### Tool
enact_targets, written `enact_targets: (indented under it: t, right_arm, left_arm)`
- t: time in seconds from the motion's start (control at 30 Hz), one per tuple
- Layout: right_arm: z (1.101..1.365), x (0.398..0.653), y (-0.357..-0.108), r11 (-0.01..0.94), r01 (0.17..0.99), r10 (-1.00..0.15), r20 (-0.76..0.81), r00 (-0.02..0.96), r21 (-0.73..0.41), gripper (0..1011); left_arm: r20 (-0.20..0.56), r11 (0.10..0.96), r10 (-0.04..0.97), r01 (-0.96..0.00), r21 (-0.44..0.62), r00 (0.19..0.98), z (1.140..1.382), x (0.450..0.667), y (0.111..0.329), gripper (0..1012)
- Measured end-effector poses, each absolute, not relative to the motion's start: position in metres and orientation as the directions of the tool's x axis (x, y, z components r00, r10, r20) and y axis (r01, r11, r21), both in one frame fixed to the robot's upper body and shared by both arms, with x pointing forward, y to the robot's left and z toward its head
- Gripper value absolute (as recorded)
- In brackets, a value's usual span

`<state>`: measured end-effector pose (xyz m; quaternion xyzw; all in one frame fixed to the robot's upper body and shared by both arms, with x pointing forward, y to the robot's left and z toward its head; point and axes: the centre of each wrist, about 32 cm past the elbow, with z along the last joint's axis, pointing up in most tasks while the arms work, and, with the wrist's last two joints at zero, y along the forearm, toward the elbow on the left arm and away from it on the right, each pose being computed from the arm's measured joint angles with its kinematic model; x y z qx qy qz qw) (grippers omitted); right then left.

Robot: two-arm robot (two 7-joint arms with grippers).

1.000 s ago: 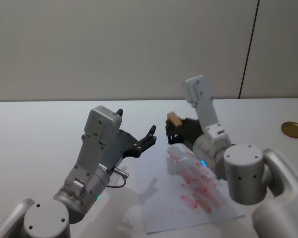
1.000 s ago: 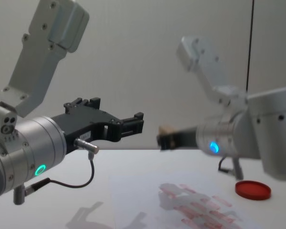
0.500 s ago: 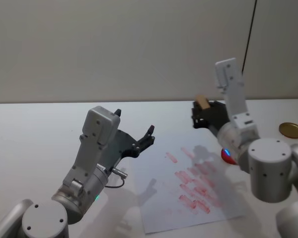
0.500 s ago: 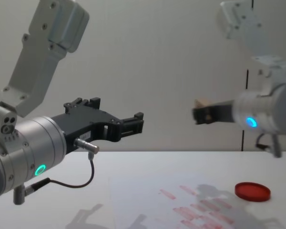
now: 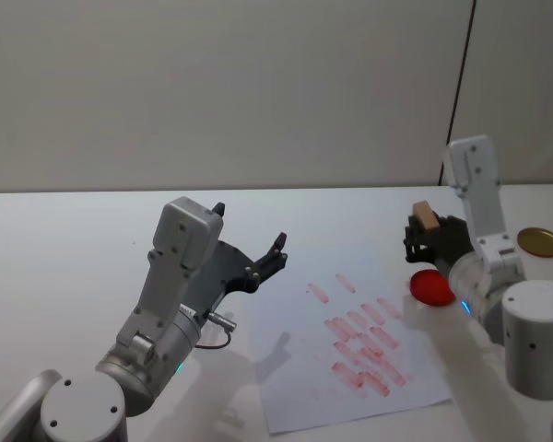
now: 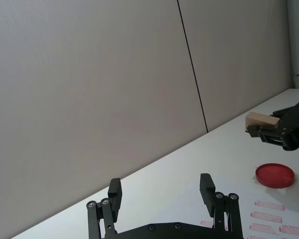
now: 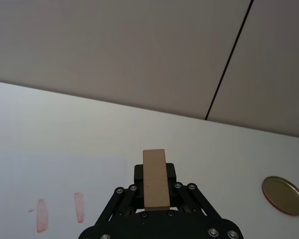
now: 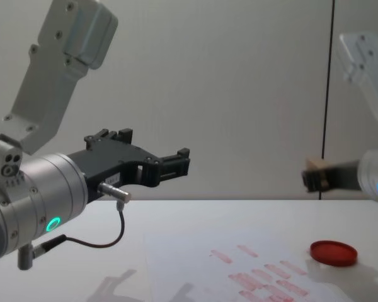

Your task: Use the one hand to pick up the stamp and affix it onto the A4 paper.

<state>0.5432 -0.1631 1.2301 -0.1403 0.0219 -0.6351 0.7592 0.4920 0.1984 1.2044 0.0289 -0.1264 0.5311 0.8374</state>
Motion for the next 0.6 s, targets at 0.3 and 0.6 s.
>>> enact_targets:
  t: [0.3,0.6]
  right_arm:
    - [1.208,0.548,-0.177,0.123,0.94,-0.977,0.125,0.17,-0.318,221]
    - [1.192,0.557,-0.185,0.113,0.922,-0.98,0.11,0.164,-0.369,220]
  left_arm:
    - [0.242,0.434,0.882,-0.897,-0.086,0.404,1.204,0.492,0.198,993]
    - [0.242,0.434,0.882,-0.897,-0.086,0.404,1.204,0.492,0.198,993]
